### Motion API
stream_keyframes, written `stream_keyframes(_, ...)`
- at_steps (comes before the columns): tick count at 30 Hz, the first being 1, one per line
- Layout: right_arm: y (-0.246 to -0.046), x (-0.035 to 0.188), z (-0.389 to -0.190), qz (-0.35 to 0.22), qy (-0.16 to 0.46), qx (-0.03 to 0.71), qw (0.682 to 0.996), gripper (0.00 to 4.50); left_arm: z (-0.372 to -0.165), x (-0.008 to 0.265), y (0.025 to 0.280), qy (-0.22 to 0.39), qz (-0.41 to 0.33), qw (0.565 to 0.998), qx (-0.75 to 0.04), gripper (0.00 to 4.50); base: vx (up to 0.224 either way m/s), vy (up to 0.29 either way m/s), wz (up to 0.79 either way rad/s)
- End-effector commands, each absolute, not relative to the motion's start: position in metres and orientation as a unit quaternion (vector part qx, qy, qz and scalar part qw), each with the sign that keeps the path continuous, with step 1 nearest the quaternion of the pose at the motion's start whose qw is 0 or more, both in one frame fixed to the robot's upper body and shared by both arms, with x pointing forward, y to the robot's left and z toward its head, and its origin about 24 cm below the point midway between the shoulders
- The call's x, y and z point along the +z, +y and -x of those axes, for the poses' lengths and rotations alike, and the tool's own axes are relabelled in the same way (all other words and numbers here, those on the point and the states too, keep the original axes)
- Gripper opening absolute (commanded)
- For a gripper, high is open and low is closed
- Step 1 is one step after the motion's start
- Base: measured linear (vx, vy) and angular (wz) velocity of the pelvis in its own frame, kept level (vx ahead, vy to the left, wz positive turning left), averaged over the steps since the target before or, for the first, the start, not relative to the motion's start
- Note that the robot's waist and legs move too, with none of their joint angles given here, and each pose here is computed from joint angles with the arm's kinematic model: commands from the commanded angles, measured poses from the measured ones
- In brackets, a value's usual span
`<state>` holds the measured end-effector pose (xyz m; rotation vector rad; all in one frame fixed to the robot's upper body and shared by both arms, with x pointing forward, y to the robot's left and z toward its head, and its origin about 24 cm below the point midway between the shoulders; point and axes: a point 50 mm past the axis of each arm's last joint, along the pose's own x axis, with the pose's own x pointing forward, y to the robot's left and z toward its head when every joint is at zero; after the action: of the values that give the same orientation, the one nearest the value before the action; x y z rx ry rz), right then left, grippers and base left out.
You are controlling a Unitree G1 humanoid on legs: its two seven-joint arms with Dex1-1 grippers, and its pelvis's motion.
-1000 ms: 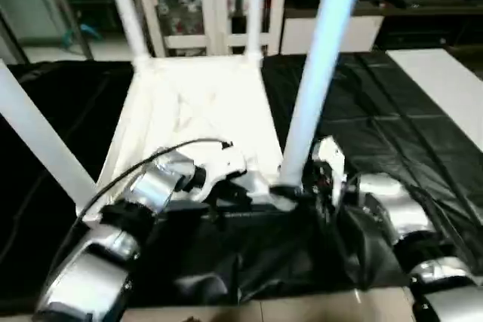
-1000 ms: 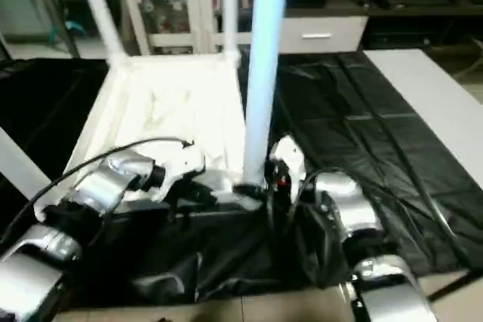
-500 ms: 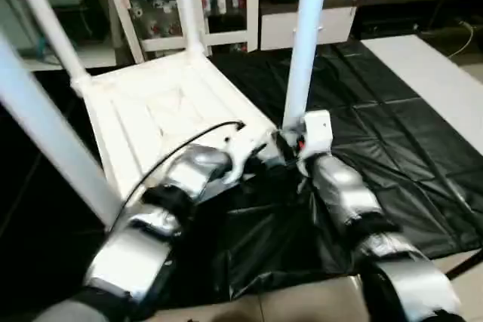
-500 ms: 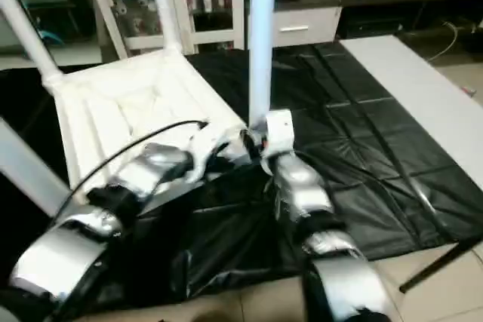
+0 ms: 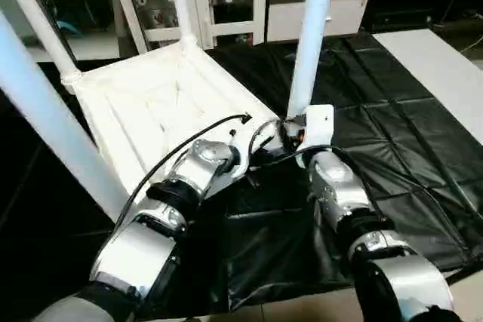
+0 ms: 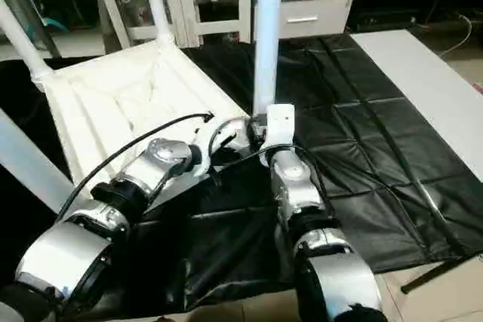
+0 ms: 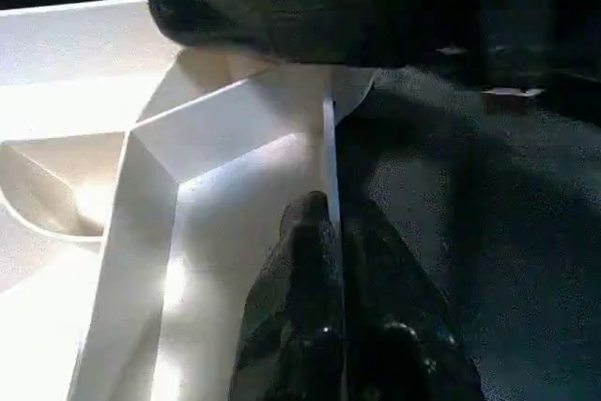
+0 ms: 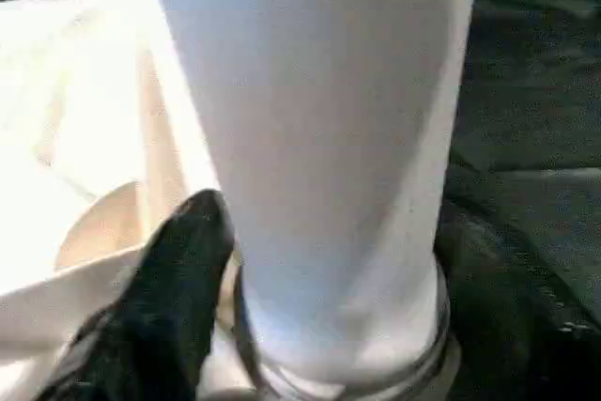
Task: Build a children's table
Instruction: Rotate leg to tighten
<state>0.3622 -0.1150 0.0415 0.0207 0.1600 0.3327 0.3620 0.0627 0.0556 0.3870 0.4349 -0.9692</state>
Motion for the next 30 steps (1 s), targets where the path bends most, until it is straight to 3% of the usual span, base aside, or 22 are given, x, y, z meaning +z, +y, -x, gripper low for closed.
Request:
stream_keyframes(1, -0.109, 0.058, -0.364, -0.008, 0.052, 0.237, 0.970, 3.72, -0.349, 0.035, 0.069, 0.241, -0.178, 0.819, -0.489, 0.00, 0.000, 0.000, 0.00)
stream_keyframes(6, -0.135, 0.067, -0.350, 0.038, 0.047, 0.384, 0.921, 4.08, -0.338, 0.029, 0.078, 0.271, -0.169, 0.776, -0.543, 0.00, 0.000, 0.000, 0.00)
stream_keyframes(7, -0.148, 0.070, -0.341, 0.062, 0.056, 0.437, 0.896, 4.19, -0.331, 0.027, 0.082, 0.279, -0.169, 0.750, -0.576, 0.00, 0.000, 0.000, 0.00)
stream_keyframes(10, -0.162, 0.074, -0.331, 0.091, 0.073, 0.487, 0.866, 4.39, -0.323, 0.026, 0.088, 0.288, -0.170, 0.716, -0.612, 0.00, 0.000, 0.000, 0.00)
stream_keyframes(12, -0.163, 0.074, -0.330, 0.091, 0.076, 0.490, 0.863, 4.39, -0.323, 0.026, 0.089, 0.291, -0.170, 0.714, -0.614, 0.00, 0.000, 0.000, 0.00)
stream_keyframes(16, -0.189, 0.073, -0.310, 0.132, 0.141, 0.565, 0.802, 4.39, -0.315, 0.025, 0.098, 0.315, -0.174, 0.675, -0.644, 0.00, 0.000, 0.000, 0.00)
stream_keyframes(22, -0.186, 0.068, -0.306, 0.129, 0.153, 0.586, 0.785, 4.39, -0.309, 0.029, 0.099, 0.321, -0.174, 0.653, -0.663, 0.00, 0.000, 0.000, 0.00)
stream_keyframes(30, -0.172, 0.065, -0.312, 0.106, 0.141, 0.595, 0.784, 4.39, -0.307, 0.029, 0.102, 0.324, -0.179, 0.653, -0.661, 0.00, 0.000, 0.000, 0.00)
